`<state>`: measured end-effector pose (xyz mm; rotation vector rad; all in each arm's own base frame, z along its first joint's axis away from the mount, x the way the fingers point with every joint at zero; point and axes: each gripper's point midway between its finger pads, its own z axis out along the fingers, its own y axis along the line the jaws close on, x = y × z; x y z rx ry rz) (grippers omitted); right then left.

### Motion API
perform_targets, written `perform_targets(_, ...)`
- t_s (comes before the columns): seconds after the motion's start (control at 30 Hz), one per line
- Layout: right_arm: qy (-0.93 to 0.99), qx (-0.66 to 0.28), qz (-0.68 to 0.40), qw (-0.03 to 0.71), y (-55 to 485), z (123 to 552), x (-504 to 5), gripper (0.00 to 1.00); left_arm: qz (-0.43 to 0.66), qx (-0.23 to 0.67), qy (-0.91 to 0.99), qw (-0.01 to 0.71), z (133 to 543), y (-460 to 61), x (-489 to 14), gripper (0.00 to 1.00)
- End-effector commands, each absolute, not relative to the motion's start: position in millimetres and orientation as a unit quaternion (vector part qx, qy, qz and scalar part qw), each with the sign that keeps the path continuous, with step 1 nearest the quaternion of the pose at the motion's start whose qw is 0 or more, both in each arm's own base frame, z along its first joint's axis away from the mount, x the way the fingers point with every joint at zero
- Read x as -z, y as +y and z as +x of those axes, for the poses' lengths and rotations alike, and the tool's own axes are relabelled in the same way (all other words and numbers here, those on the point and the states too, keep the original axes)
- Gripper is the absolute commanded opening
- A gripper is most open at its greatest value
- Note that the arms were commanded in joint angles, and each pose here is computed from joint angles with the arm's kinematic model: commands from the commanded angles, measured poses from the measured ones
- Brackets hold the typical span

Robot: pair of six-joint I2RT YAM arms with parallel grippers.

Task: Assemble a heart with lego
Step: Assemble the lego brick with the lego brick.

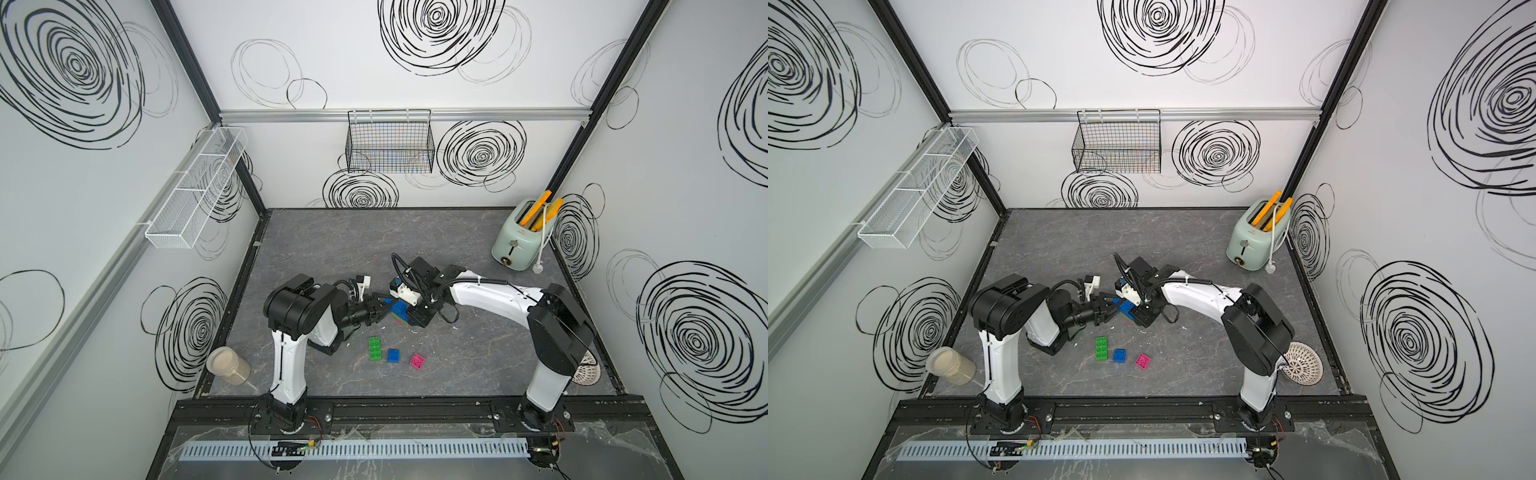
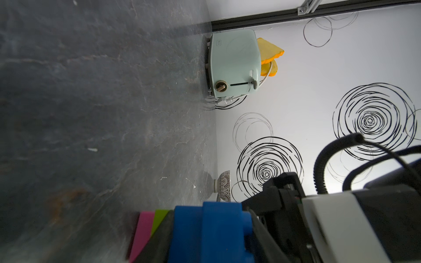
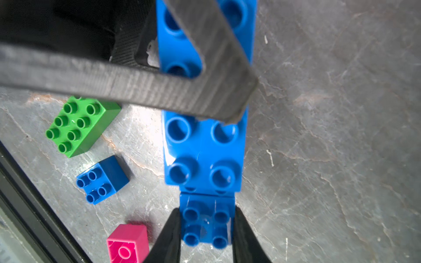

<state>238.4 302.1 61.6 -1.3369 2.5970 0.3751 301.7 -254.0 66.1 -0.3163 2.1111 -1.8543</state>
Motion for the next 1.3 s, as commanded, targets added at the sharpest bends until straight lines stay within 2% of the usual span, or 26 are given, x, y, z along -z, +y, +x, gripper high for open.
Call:
perform_targets(0.0,0.871,-0.110,-0.465,0.109,307,253,-36,0.29,-0.026,0.700,0.691,0.177,285,-269,-107,0.46)
perform_targets(0.6,0.882,-0.104,-0.429,0.167,308,268,-47,0.32,-0.023,0.696,0.695,0.177,283,-271,-107,0.46)
perform_targets(1.1,0.876,-0.106,-0.457,0.108,318,268,-41,0.33,0.004,0.688,0.704,0.177,277,-281,-109,0.46)
perform_targets(1.27,0.875,-0.115,-0.452,0.131,322,274,-52,0.37,0.000,0.686,0.706,0.175,277,-280,-106,0.46)
